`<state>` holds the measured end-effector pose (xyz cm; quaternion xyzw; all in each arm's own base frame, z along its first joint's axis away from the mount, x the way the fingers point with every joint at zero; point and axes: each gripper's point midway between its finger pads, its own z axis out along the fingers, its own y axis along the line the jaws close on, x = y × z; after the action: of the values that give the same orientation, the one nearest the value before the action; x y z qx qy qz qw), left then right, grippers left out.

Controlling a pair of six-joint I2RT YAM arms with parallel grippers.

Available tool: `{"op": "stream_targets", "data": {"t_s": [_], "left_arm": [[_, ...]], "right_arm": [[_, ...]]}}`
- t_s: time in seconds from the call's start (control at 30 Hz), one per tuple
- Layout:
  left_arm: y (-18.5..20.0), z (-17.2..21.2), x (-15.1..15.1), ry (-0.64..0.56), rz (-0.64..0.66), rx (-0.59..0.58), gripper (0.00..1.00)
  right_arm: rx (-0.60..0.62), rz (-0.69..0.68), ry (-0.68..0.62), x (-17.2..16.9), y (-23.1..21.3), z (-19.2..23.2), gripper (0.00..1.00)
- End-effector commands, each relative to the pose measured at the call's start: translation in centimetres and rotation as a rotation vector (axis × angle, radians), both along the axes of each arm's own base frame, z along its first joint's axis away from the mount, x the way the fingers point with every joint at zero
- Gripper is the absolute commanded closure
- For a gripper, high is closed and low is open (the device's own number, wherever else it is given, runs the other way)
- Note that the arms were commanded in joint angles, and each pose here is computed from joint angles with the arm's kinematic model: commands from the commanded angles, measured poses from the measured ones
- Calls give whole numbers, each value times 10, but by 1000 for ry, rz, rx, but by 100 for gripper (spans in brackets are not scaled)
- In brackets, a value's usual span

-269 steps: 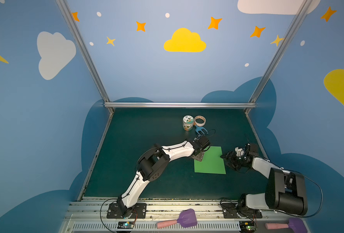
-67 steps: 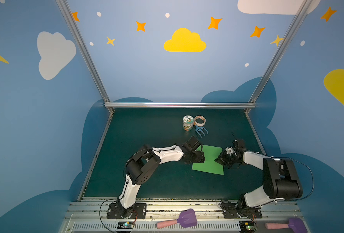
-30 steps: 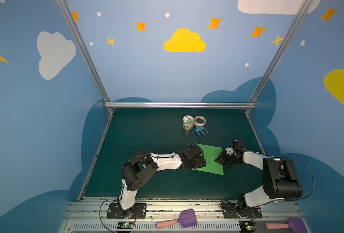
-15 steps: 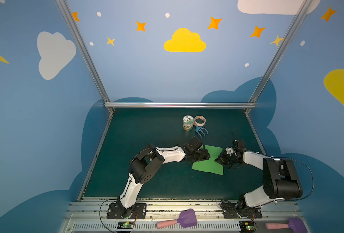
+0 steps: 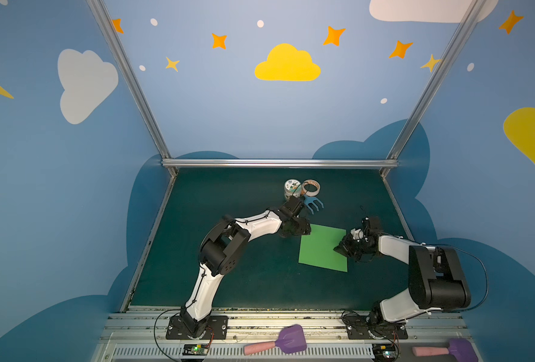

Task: Fold a paper plane with a square sheet of paper (fold left side to right side)

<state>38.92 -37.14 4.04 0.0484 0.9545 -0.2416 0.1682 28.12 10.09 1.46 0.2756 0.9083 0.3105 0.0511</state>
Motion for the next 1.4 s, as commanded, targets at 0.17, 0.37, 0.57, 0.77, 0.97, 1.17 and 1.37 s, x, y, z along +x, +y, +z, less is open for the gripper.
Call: {"op": "stream_targets", "data": {"t_s": [0.17,0.37,0.57,0.77,0.97,1.17,1.37], "left_arm": [[0,-22,9,21,-182,113,24],[-21,-32,0,62,-237,81,26],[-45,-35,-31,90,-291,43,26],[-57,-38,-51,126,-290,-13,26],[-56,-30,-54,112,-253,-44,26],[-39,-5,-58,45,-197,-5,25],[-35,17,-73,25,-209,-5,24]], "right_arm": [[-33,16,73,-22,-3,-12,97],[-32,16,76,-23,-3,-12,96],[-32,16,76,-23,-2,-12,96],[-31,17,77,-24,-2,-12,96],[-30,19,76,-24,-2,-11,96],[-87,63,-12,-18,-11,21,91],[-239,-9,-102,4,-46,60,44]]}}
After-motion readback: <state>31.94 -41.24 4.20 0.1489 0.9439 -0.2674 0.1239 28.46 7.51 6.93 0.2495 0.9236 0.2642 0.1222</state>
